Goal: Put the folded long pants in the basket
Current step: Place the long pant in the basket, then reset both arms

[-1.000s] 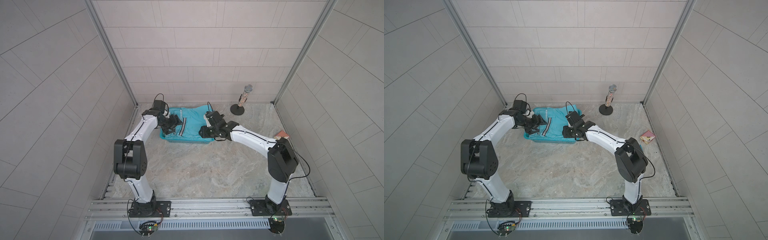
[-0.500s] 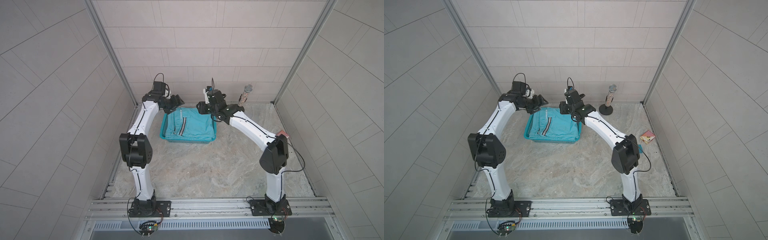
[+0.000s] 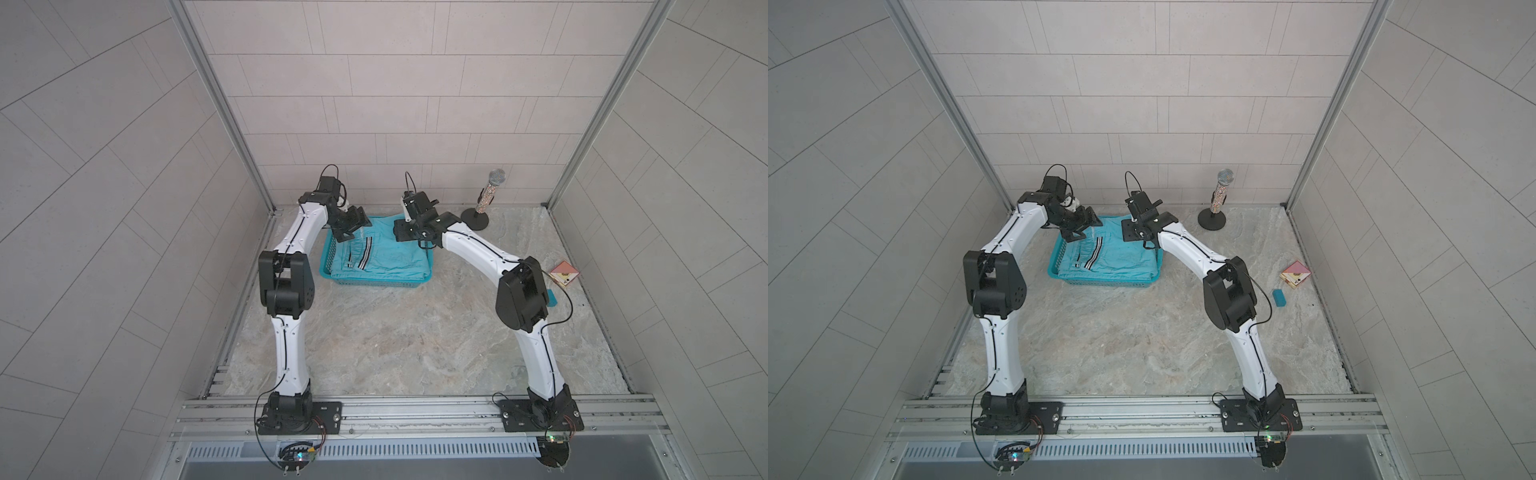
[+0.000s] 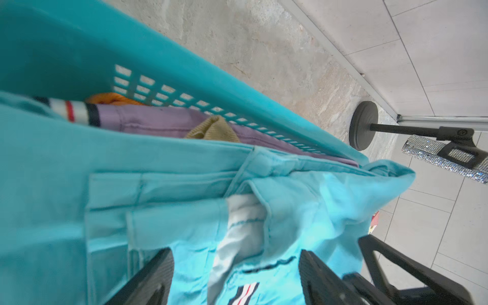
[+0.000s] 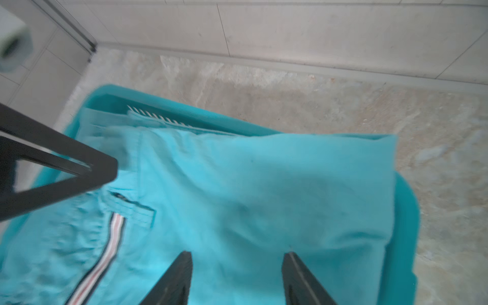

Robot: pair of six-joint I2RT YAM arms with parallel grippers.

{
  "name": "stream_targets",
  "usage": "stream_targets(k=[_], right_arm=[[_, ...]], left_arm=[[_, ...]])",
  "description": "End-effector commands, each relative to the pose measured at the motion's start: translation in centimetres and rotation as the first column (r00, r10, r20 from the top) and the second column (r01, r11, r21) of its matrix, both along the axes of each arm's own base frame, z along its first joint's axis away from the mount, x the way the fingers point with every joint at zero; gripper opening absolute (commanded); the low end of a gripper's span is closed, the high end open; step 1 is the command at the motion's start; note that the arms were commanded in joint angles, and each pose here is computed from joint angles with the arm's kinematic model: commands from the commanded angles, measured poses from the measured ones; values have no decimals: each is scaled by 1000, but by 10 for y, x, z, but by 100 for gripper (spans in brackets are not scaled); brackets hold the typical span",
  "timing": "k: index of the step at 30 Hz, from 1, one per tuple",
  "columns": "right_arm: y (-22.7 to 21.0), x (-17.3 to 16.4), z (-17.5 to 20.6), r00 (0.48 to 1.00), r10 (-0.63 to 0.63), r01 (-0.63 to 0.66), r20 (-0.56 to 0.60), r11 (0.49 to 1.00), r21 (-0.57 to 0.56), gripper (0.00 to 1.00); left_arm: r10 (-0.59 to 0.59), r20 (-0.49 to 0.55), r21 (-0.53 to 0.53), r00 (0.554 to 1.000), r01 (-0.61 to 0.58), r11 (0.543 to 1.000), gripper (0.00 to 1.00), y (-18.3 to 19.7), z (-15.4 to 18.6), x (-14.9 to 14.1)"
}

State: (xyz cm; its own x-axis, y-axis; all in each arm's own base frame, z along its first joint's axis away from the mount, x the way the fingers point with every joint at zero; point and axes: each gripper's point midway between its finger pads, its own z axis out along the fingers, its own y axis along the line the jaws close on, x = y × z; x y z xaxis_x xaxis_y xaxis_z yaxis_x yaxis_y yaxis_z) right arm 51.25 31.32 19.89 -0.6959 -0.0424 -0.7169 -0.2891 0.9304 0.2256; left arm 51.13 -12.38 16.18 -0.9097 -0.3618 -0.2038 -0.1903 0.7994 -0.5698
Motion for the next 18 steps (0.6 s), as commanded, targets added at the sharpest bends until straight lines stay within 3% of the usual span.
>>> stream_targets(k=[1,4,6,7,9,11,13,16,17,18], right_arm=[[-26,-35,111,986,2,-14,169,998,65,71],[-63,-71,150,954,-54,26,294,995,97,82],[-93,-96,156,923,-101,72,371,993,92,97],[-114,-109,159,898,-154,127,411,988,93,100],[-160,-129,151,828,-297,282,475,954,105,100],[-206,-154,142,728,-437,430,529,891,145,100],[-241,-182,119,649,-499,491,575,851,185,100],[-254,-215,97,511,-429,410,745,883,227,100],[-263,-220,88,503,-450,439,738,868,230,100],[-272,-219,76,531,-467,481,707,853,202,100]], left_arm=[[8,157,68,988,-19,998,84,13,78,-26],[80,282,158,956,-129,979,84,40,116,-52],[149,383,212,912,-244,946,86,63,129,-68],[178,432,236,884,-301,924,90,77,133,-79],[201,520,317,830,-406,857,100,106,127,-98],[166,620,385,767,-482,787,100,128,110,-115],[153,733,380,663,-586,716,100,148,84,-140],[267,859,208,437,-775,597,100,179,60,-183],[304,867,166,395,-804,572,100,185,49,-193],[314,863,169,396,-811,559,100,188,37,-197]])
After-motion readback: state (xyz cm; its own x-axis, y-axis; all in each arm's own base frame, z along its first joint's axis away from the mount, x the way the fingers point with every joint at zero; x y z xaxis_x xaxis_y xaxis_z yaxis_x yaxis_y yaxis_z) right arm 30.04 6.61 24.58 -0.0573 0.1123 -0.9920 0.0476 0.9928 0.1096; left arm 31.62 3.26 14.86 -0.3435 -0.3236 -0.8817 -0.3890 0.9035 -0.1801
